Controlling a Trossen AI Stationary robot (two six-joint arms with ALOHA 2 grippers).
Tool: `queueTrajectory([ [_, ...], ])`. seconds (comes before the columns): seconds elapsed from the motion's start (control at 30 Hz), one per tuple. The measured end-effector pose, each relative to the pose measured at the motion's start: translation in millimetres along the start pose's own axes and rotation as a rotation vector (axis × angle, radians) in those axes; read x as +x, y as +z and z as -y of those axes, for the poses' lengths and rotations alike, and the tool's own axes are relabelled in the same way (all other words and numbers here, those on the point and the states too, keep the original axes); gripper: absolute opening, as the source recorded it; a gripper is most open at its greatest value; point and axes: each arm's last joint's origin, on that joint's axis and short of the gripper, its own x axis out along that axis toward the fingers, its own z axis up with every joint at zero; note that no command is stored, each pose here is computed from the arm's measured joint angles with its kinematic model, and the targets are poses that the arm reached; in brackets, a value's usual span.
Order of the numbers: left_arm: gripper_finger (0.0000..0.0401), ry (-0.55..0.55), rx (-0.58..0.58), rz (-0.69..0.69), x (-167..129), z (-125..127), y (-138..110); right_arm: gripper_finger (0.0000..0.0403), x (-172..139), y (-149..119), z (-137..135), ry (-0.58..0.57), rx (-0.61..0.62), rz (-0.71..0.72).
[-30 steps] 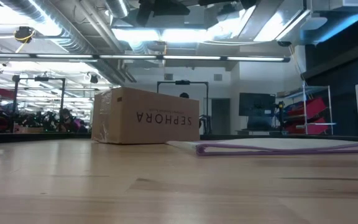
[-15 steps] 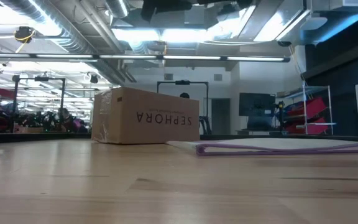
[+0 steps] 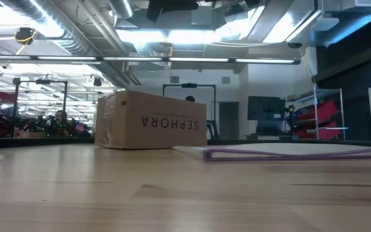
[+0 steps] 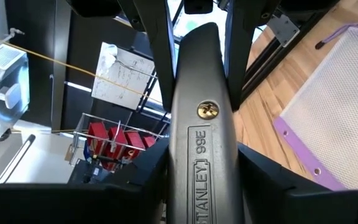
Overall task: Unpack boxes
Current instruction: Open the cutter
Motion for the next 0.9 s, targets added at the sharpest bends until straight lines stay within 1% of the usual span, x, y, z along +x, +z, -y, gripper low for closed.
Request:
queueTrajectory([
  [0.1, 0.0123, -0.003, 0.006, -0.001, 0.0, 0.3, -0.2, 0.011, -0.1, 0.1, -0.1, 0.001, -0.007, 0.0],
  [0.3, 0.0122, 0.0, 0.01, -0.002, 0.1, 0.1, 0.0, 0.011, -0.1, -0.2, 0.0, -0.004, -0.011, -0.006],
  [0.53, 0.0122, 0.037, 0.028, -0.029, 0.5, -1.9, 0.0, 0.011, -0.4, -0.1, 0.0, -0.012, -0.031, -0.015],
  [0.7, 0.0122, 0.043, 0.031, -0.037, 0.9, -2.5, -0.8, 0.011, -4.4, 3.9, -2.8, -0.013, -0.045, -0.006],
  [0.9, 0.0122, 0.052, 0.04, -0.032, 1.1, -3.5, -0.5, 0.011, -9.2, 7.3, -5.0, -0.044, -0.072, -0.035],
])
